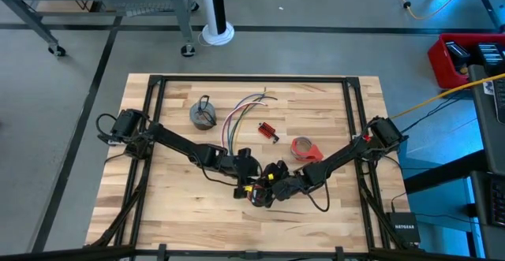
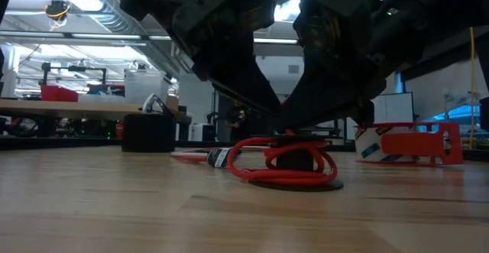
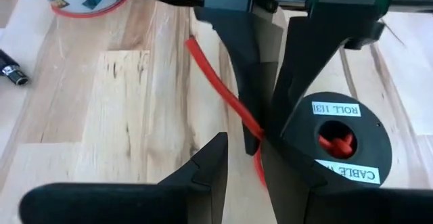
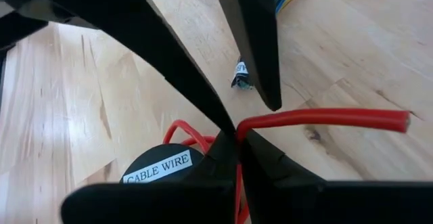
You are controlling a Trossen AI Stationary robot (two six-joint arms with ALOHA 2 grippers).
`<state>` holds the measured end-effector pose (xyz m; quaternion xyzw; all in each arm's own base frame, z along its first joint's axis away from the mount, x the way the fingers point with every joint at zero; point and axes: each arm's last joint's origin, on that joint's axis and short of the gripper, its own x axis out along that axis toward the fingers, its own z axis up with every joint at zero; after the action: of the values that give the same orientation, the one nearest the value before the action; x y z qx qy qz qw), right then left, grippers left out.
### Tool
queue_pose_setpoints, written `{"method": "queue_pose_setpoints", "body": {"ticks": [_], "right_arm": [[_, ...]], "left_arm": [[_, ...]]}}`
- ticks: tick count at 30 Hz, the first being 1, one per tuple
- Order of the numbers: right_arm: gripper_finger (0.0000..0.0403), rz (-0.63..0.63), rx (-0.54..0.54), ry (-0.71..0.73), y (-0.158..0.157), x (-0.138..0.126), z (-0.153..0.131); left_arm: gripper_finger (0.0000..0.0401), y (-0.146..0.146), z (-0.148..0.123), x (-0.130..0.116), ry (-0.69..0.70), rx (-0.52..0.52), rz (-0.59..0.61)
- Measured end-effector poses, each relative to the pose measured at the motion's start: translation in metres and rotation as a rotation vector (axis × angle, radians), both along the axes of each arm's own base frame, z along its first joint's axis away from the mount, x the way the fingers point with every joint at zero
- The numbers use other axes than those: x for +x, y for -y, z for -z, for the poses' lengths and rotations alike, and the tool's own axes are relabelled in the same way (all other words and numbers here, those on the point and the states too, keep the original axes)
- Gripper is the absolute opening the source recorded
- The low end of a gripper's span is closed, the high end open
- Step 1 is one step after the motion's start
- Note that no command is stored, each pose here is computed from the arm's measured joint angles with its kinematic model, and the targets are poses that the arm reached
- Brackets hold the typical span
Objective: Coil cords
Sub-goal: Coil the red wire onto the spool
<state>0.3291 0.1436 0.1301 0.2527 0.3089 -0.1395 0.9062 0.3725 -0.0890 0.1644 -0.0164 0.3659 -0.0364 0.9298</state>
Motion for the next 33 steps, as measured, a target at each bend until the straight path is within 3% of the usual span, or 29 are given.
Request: {"method": "queue_pose_setpoints", "body": {"ticks": [19, 27, 33], "right_arm": [[0.0009, -0.001, 0.002, 0.005, -0.0003, 0.0003, -0.0004], [0.0012, 0.001, 0.003, 0.007, -0.0002, 0.0005, -0.0005], [0.0039, 0.004, 0.007, 0.008, -0.0002, 0.0004, -0.0005]], "left_arm": [[0.0079, 0.0012, -0.0072, 0.0060, 0.098, -0.009, 0.012], [0.0013, 0.0006, -0.0074, 0.0062, 0.103, 0.006, -0.007], [0.0007, 0.0004, -0.0074, 0.0062, 0.104, 0.009, -0.012]]}}
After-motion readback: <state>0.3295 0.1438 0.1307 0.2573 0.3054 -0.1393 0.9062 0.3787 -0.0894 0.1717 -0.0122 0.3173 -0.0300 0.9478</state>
